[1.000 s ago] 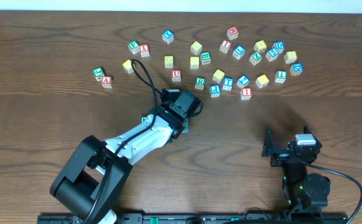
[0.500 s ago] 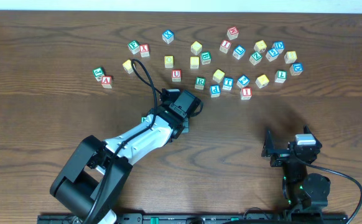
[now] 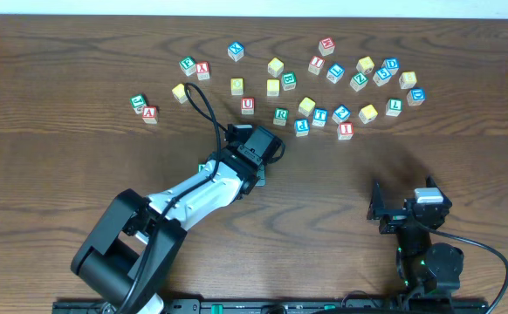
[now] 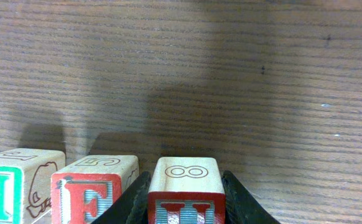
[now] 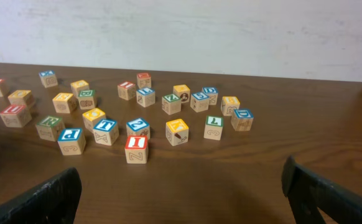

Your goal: Spell out NEURIPS

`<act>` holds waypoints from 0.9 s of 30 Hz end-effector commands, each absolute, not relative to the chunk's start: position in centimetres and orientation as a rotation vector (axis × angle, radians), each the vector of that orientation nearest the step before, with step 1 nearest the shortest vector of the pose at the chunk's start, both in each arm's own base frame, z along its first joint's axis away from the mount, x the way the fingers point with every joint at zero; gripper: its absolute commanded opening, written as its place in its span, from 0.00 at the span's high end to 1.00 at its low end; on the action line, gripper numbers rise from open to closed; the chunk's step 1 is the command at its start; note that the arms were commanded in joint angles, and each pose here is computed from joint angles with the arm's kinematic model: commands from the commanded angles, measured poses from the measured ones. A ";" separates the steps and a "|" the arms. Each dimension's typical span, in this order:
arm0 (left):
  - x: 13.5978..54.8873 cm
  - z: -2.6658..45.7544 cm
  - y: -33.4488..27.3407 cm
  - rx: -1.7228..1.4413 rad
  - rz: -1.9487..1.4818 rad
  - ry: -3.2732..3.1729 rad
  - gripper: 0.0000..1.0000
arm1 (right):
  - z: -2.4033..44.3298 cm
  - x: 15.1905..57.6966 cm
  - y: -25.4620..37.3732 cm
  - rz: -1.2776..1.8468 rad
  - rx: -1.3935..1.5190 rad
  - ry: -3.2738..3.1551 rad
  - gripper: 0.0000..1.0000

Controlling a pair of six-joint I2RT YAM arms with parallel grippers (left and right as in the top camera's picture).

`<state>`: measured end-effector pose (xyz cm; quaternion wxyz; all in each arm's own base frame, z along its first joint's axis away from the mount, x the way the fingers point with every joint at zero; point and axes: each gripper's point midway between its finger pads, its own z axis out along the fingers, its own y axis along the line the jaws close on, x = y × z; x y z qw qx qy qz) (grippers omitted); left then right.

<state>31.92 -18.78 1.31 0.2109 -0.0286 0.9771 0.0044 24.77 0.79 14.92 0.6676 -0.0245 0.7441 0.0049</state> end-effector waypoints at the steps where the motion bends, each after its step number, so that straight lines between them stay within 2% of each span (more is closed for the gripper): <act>1: 31.5 0.2 -17.8 -0.075 0.073 2.733 0.76 | 14.8 24.8 0.7 0.021 -0.038 1.682 0.01; 9: 31.5 0.2 -17.8 -0.075 0.072 2.731 0.76 | 14.8 24.8 0.7 0.021 -0.038 1.682 0.01; 13: 31.6 0.2 -17.8 -0.075 0.072 2.731 0.71 | 14.8 24.8 0.7 0.021 -0.038 1.682 0.01; 16: 31.5 0.2 -17.8 -0.075 0.072 2.731 0.62 | 14.8 24.8 0.7 0.021 -0.038 1.682 0.01; 27: 31.5 0.2 -17.8 -0.068 0.073 2.732 0.60 | 14.8 24.8 0.7 0.021 -0.038 1.682 0.01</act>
